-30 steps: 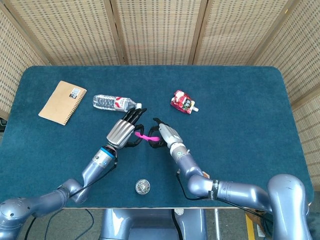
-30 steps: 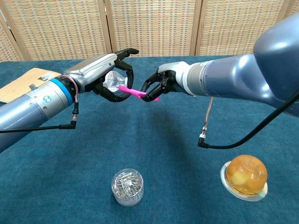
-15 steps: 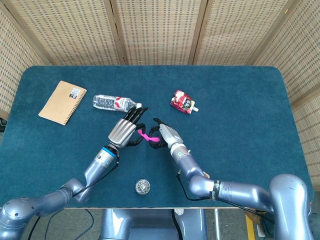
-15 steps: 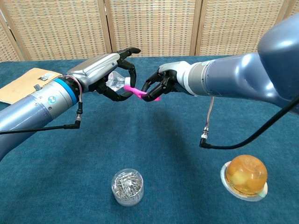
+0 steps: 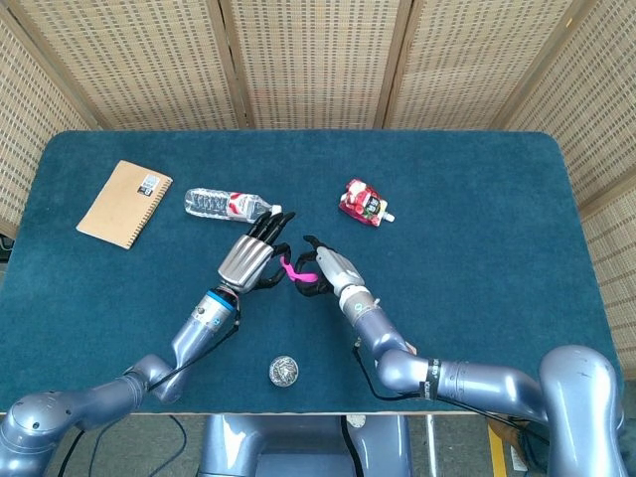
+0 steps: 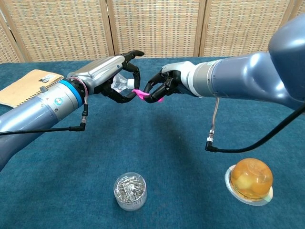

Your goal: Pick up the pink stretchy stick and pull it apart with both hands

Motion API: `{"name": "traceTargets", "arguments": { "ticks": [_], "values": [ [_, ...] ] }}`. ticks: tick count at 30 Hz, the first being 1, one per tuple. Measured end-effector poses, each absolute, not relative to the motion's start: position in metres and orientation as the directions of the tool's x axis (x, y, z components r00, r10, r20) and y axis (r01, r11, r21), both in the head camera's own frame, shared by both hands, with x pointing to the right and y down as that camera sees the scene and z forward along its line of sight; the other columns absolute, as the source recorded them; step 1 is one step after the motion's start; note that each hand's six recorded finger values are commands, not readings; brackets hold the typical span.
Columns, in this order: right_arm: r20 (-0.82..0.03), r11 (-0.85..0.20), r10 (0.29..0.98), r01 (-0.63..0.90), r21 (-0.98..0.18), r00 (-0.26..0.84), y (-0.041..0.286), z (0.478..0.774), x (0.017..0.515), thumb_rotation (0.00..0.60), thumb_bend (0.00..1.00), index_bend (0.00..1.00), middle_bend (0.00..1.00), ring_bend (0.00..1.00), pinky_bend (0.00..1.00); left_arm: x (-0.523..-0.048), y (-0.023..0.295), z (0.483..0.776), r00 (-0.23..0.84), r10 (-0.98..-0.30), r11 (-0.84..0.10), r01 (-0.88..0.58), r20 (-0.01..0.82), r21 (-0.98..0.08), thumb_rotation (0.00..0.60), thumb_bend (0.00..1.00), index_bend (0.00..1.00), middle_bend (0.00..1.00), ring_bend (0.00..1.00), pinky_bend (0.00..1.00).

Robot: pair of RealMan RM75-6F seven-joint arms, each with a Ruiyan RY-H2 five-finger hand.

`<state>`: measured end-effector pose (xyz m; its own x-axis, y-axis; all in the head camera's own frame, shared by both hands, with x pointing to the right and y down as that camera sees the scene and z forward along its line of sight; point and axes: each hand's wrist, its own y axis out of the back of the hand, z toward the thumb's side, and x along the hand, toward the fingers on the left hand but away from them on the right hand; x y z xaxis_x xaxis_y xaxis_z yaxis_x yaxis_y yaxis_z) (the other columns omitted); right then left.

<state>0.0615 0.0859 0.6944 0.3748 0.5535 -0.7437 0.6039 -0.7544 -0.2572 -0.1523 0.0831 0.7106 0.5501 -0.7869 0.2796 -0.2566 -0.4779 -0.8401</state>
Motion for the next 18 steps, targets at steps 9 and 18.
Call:
{"name": "traceTargets", "arguments": {
  "ticks": [9,18],
  "values": [
    [-0.74,-0.754,0.555,0.606,-0.254,0.38,0.0854,0.6915,0.0632,0.6,0.61,0.7,0.1,0.0,0.0,-0.1484,0.0823,0.7106,0.547,-0.79,-0.477,-0.264,0.277,-0.838,0.6,0.53,0.78,0.0,0.0,0.0],
    [-0.735,-0.752,0.562,0.603,-0.264,0.379,0.0833,0.6886,0.067,0.6,0.61,0.7,0.1,0.0,0.0,-0.1514,0.0801,0.7108,0.539,-0.796,-0.463,-0.25,0.275,-0.85,0.6,0.53,0.84,0.0,0.0,0.0]
  ]
}}
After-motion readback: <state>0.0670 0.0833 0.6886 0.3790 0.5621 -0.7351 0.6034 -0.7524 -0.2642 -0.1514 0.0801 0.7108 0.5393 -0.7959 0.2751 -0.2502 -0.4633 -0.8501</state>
